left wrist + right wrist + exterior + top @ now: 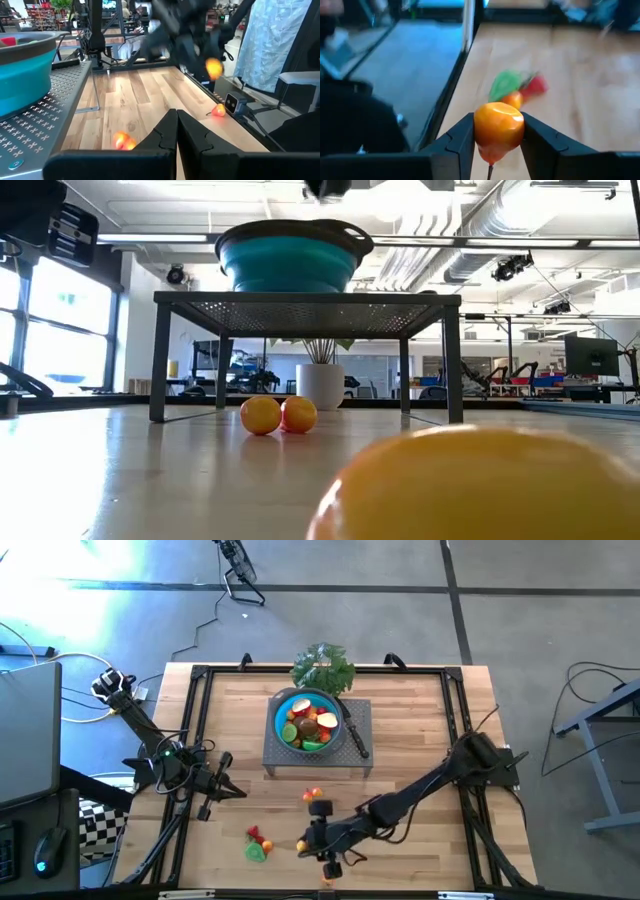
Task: Pick & Place Fruit
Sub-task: Put the pear into the blue strainer bowl on the shelf
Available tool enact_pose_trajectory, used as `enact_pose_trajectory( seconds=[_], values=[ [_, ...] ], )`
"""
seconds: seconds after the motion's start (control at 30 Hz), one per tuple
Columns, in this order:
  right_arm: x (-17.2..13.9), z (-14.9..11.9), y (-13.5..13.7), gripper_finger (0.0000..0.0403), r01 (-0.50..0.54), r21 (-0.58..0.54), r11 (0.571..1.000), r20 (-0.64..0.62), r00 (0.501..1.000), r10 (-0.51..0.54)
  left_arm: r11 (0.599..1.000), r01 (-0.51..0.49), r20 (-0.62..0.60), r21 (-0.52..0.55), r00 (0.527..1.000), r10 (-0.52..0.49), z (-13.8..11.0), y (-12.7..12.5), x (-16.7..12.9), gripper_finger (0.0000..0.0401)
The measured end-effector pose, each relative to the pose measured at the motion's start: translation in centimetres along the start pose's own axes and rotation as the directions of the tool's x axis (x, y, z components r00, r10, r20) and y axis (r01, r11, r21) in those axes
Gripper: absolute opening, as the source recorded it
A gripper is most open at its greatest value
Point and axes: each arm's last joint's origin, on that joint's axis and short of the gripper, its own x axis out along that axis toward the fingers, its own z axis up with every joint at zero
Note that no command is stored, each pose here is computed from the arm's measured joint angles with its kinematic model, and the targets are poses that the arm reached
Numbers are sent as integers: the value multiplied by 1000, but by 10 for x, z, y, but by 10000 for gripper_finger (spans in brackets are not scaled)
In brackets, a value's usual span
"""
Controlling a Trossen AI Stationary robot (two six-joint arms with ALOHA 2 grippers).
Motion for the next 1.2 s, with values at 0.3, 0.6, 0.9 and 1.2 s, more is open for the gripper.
enact_pose_trajectory(
  seconds=[0.3,0.6,0.9,1.2],
  values=[
    [-70,55,-32,126,193,58,980,116,973,-198,1000,0,-23,14,1000,1,-3,0,0,0],
    [-125,86,-87,128,358,99,928,157,916,-370,1000,0,-39,27,999,1,-4,0,0,0],
    [-143,92,-172,126,501,156,851,104,849,-519,999,-1,-49,35,999,2,-5,0,0,0],
    [-161,80,-231,127,598,232,767,-25,792,-610,999,-1,-46,33,999,2,-5,0,0,0]
  ],
)
